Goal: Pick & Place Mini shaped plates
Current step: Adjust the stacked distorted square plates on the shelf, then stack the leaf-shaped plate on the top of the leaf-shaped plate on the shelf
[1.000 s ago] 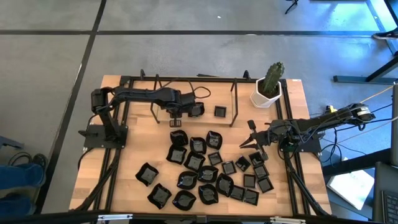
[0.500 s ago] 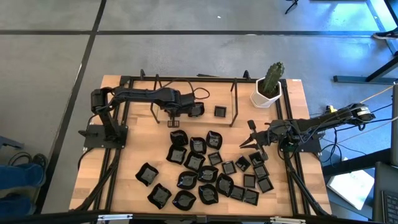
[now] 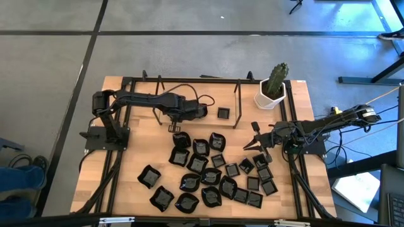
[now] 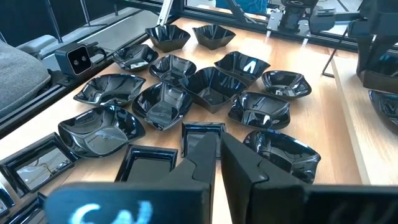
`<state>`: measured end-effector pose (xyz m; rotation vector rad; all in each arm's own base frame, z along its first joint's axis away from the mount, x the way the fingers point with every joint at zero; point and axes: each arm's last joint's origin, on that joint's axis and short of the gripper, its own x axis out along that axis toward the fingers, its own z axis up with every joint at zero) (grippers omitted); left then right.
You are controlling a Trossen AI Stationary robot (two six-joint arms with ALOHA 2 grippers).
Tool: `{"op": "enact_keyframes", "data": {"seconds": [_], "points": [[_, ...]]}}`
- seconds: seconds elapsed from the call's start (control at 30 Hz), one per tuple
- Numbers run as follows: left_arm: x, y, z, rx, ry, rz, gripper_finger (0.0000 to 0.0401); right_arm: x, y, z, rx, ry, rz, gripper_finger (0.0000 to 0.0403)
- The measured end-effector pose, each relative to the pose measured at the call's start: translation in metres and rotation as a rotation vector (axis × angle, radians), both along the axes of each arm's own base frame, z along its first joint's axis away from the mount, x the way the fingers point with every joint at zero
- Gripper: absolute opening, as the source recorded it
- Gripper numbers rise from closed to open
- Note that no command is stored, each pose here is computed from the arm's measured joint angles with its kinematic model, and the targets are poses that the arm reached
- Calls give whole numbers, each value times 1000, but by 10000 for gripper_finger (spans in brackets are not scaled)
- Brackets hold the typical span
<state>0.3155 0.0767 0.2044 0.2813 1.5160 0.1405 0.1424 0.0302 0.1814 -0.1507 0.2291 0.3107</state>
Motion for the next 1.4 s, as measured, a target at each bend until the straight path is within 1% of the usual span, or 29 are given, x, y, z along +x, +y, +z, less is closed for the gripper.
{"op": "enact_keyframes", "data": {"seconds": [0.1,0.23,0.37,0.6,0.77,0.9,1.1,1.2,1.27,1.3,1.4], "points": [[0,0,0,-2,-3,8,7,0,0,0,0,0,0,26],[0,0,0,-20,-4,-5,22,0,0,0,0,0,0,26],[0,0,-1,-19,-1,-4,47,0,0,0,-5,-2,0,26],[0,0,-1,-13,-14,51,101,0,0,0,-14,-4,2,26],[1,-1,3,16,-27,66,144,0,0,0,3,1,-2,26],[0,-7,10,31,-57,51,171,0,0,0,3,0,-2,26],[-2,-20,23,97,-93,28,196,0,0,0,-3,-2,-1,26],[-13,-32,35,134,-73,54,202,0,0,0,-12,-4,1,26],[-21,-41,43,122,-75,87,202,0,0,0,-12,-3,2,26],[-24,-46,48,102,-97,100,202,0,0,0,-12,-3,2,26],[-33,-62,66,2,-226,91,198,0,0,0,-14,-6,2,26]]}}
